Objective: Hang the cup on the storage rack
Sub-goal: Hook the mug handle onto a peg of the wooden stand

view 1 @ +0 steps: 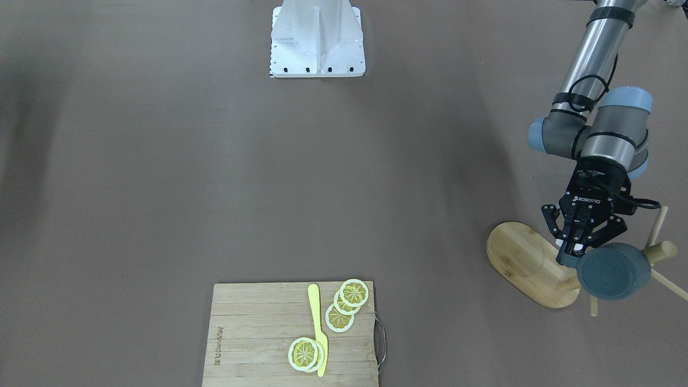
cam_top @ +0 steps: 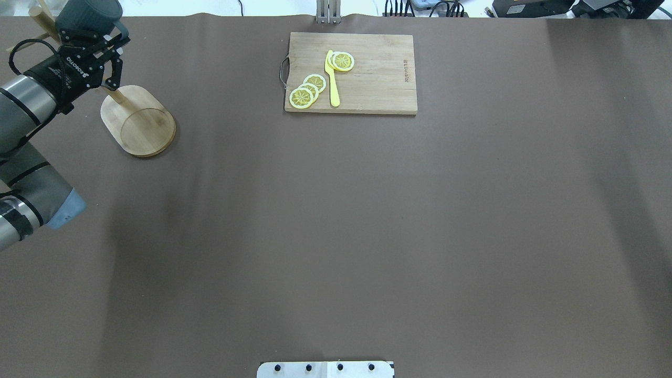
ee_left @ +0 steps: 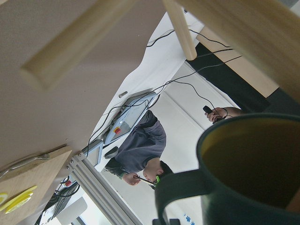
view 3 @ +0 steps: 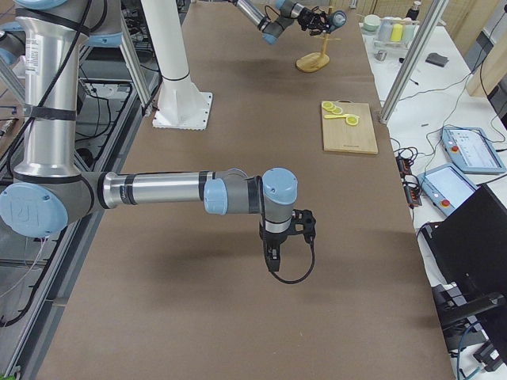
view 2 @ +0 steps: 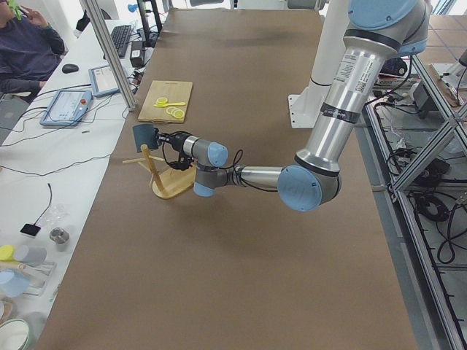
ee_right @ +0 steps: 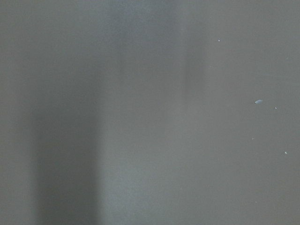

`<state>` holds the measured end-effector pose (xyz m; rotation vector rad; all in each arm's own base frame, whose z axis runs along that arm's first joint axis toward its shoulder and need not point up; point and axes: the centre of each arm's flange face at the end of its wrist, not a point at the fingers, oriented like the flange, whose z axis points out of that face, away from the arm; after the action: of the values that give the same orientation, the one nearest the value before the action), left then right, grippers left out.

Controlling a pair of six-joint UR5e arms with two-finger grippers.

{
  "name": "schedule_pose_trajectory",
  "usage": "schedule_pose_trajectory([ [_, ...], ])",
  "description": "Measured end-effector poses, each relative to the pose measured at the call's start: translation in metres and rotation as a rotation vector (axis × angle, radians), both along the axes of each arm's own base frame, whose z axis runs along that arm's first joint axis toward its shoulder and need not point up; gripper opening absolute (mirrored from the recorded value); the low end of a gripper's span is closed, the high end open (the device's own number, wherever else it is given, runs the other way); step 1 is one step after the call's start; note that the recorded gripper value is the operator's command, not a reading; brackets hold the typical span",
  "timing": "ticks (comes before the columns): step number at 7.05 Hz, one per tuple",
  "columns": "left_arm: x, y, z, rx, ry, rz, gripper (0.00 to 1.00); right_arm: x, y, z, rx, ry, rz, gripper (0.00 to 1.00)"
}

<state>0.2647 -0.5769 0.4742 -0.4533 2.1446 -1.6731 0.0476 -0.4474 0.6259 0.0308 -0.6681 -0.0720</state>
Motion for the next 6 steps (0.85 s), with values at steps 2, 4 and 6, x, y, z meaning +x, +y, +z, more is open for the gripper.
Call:
schedule_pose_trajectory([
  [2, 0.0008, 0.0005, 0.0001, 0.002, -0.001, 0.000, 0.00, -0.0001, 0.0000, 0.0009, -0.002, 0.000, 0.000, 1.00],
  [4, 0.0022, 0.0008, 0.0001, 0.003, -0.005, 0.000, 0.18, -0.0001, -0.0002, 0.0018, -0.004, 0.000, 0.001, 1.00],
  [6, 0.0031, 0.0014, 0.0008, 0.006, -0.014, 0.000, 0.58, 0.0001, -0.0007, 0.0018, -0.004, 0.000, 0.001, 1.00],
])
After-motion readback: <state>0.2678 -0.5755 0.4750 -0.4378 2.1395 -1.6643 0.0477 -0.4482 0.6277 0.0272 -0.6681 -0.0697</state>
